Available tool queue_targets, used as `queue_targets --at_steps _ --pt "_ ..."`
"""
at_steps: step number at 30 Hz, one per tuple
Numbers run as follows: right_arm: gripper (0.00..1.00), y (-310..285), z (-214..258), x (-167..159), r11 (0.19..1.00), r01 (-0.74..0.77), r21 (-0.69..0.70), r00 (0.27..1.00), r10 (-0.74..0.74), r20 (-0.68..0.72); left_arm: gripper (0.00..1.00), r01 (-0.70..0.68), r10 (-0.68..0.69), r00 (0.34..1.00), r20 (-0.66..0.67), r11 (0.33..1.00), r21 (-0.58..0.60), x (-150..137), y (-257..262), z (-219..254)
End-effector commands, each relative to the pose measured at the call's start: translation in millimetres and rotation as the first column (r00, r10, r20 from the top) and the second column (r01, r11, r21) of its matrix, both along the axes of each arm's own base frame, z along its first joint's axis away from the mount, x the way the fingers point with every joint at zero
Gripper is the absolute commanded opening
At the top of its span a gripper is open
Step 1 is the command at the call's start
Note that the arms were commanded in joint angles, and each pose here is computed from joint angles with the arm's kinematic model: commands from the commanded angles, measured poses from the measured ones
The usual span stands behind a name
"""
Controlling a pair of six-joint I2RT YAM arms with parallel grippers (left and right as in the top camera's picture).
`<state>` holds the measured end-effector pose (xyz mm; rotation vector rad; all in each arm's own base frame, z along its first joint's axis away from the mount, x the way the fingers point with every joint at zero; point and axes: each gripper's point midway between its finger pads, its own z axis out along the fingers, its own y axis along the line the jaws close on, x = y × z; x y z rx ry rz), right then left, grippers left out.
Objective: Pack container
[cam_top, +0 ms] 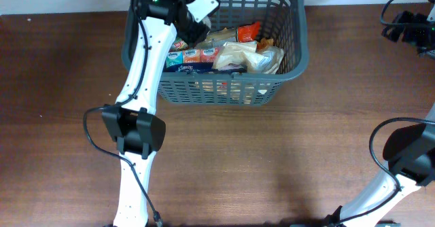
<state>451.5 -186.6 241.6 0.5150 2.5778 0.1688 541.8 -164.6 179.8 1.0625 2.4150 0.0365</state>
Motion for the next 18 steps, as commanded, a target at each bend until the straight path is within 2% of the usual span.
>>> queue_targets --at_steps 1,2,3,6,9,11,14,18 --pt "0.99 0 6 -2 1.000 0.006 0.001 1.000 -0.006 0.013 0.04 -0.047 0.047 0.999 0.006 0.991 0.125 1 25 -4" --pt "0.99 0 6 -2 1.000 0.006 0.001 1.000 -0.006 0.013 0.17 -0.049 0.049 0.999 0.004 0.990 0.131 0 26 -4" --pt "0.99 0 6 -2 1.000 0.007 0.001 1.000 -0.007 0.013 0.99 -0.050 0.049 0.999 0.007 0.990 0.129 1 26 -4" --pt "0.99 0 6 -2 1.000 0.006 0.001 1.000 -0.006 0.013 0.99 -0.065 0.060 0.996 0.064 0.995 0.080 6 21 17" --pt "0.99 0 6 -2 1.000 0.006 0.001 1.000 -0.006 0.013 0.99 -0.088 0.089 0.983 0.162 0.996 -0.012 6 17 69" --pt "0.99 0 6 -2 1.000 0.006 0.001 1.000 -0.006 0.013 0.99 -0.125 0.140 0.955 0.262 0.989 -0.075 1 28 121" --pt "0.99 0 6 -2 1.000 0.007 0.001 1.000 -0.007 0.013 0.99 -0.241 0.304 0.885 0.353 0.947 -0.212 -8 66 185" --pt "0.99 0 6 -2 1.000 0.007 0.001 1.000 -0.007 0.013 0.99 -0.421 0.517 0.789 0.331 0.848 -0.321 -13 138 207"
